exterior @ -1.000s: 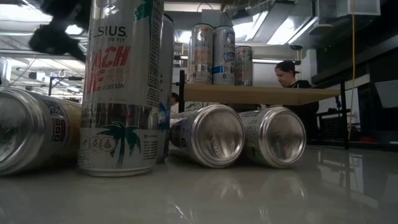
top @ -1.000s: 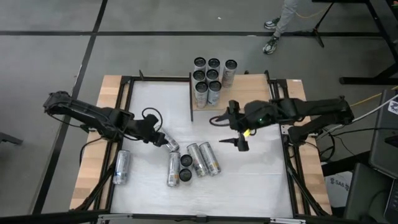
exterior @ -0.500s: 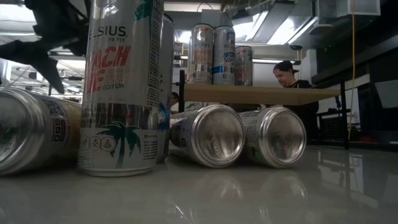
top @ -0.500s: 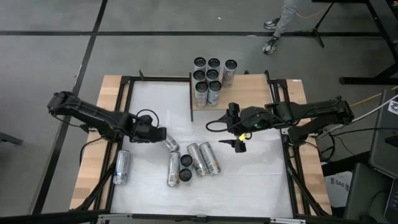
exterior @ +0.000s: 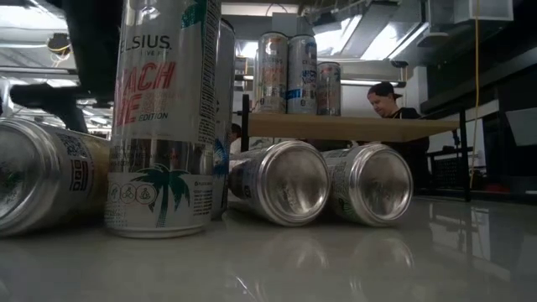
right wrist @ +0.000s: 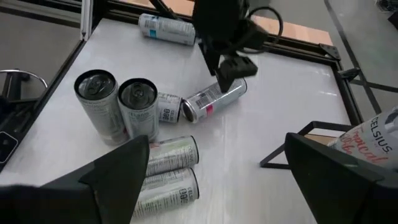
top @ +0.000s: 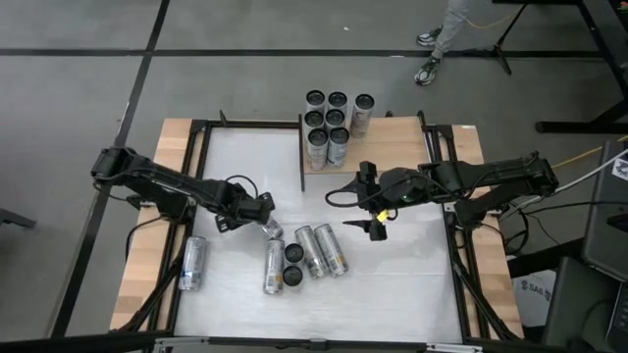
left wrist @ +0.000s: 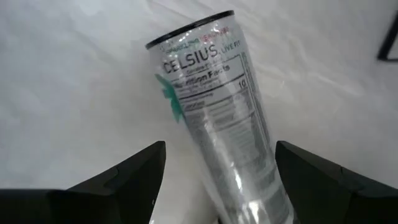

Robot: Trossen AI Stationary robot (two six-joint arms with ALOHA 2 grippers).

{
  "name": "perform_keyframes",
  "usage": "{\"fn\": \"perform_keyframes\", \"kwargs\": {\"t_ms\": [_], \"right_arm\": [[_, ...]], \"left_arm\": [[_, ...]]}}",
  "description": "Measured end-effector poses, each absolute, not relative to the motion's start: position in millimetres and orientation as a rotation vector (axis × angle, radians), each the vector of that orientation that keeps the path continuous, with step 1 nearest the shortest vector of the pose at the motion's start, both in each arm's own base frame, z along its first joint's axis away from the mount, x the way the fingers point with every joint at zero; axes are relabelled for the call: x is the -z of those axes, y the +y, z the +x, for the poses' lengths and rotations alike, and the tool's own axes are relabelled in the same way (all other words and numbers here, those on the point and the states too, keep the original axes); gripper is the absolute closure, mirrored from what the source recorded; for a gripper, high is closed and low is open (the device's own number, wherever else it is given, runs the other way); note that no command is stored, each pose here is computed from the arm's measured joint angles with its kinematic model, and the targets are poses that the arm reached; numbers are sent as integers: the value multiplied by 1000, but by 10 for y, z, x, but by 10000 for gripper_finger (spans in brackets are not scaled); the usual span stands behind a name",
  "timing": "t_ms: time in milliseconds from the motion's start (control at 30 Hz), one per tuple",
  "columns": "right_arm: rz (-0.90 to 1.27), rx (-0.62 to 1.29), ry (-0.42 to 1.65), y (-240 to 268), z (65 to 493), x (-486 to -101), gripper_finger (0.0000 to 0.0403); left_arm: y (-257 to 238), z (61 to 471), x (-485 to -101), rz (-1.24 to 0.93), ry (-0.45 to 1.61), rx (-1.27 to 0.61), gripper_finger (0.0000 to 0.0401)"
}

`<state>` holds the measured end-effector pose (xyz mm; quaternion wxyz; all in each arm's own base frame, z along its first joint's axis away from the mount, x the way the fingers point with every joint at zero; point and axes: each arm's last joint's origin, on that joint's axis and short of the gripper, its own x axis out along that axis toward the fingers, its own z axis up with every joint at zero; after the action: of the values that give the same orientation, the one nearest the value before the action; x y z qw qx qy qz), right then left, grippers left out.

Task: Place canned beverage on shelf
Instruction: Put the pink soda can on the shelf aligned with the other pink soda can

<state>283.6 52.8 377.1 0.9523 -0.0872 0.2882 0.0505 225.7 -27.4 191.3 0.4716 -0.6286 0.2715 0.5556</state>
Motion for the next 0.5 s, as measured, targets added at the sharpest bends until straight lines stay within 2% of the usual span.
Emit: {"fn": "perform_keyframes", "kwargs": {"t_ms": [500], "right_arm": [[-178,-103,589,528,2835,-3768,40]], "left_arm": [[-142,2517,-1547,-1531,645,-1451,108]]}}
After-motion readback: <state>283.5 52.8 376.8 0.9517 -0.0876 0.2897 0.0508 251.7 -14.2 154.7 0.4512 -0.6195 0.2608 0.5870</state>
